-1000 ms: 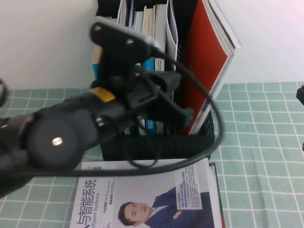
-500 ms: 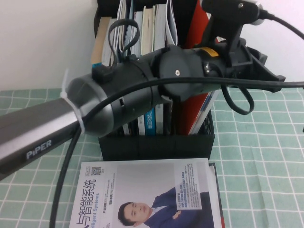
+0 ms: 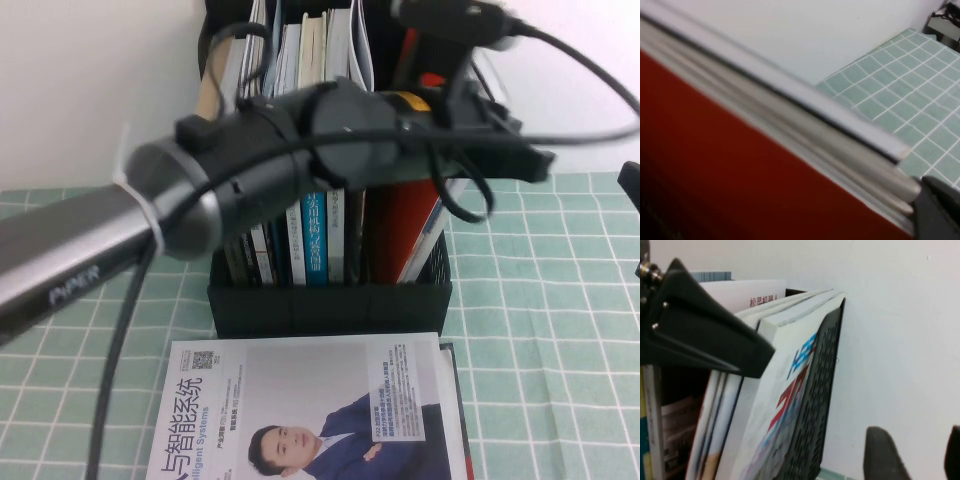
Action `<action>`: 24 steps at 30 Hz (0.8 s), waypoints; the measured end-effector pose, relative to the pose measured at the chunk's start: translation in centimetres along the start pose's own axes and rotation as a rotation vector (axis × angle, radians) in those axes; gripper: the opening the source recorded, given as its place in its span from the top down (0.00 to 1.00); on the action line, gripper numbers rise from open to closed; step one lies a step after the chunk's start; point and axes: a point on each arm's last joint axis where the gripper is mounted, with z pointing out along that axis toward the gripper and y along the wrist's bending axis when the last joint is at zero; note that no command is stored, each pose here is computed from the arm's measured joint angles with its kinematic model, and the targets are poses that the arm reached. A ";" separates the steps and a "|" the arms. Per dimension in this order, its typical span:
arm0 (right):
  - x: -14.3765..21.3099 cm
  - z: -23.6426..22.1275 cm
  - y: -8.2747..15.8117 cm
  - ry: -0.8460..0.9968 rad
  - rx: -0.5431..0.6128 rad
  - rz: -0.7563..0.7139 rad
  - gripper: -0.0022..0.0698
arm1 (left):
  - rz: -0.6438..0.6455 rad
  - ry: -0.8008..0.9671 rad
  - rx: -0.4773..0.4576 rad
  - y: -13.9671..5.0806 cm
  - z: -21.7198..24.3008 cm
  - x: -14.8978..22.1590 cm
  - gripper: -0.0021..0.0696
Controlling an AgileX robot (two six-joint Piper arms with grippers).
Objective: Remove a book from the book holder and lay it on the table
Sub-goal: Hold the bookshelf
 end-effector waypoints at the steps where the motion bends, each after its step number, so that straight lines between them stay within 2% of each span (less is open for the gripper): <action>1: 0.0 0.0 0.0 -0.002 -0.001 0.002 0.58 | -0.025 0.013 -0.010 0.7 -0.1 0.0 0.97; 5: 0.0 0.0 0.0 -0.003 -0.001 0.004 0.57 | -0.089 0.043 -0.023 2.2 -0.9 -0.4 0.97; 11: 1.0 0.9 0.7 0.005 -0.081 0.030 0.56 | -0.072 0.063 -0.032 2.6 -1.6 -0.6 0.97; 19: 2.6 5.5 4.9 0.038 -0.268 0.048 0.41 | -0.028 0.060 -0.053 2.9 -2.5 -1.2 0.97; 21: 2.9 6.9 5.3 0.043 -0.241 0.047 0.38 | -0.020 0.056 -0.062 3.2 -2.7 -1.3 0.97; 24: 3.5 8.5 4.6 0.058 -0.127 0.106 0.36 | -0.020 0.053 -0.072 3.6 -2.9 -1.4 0.97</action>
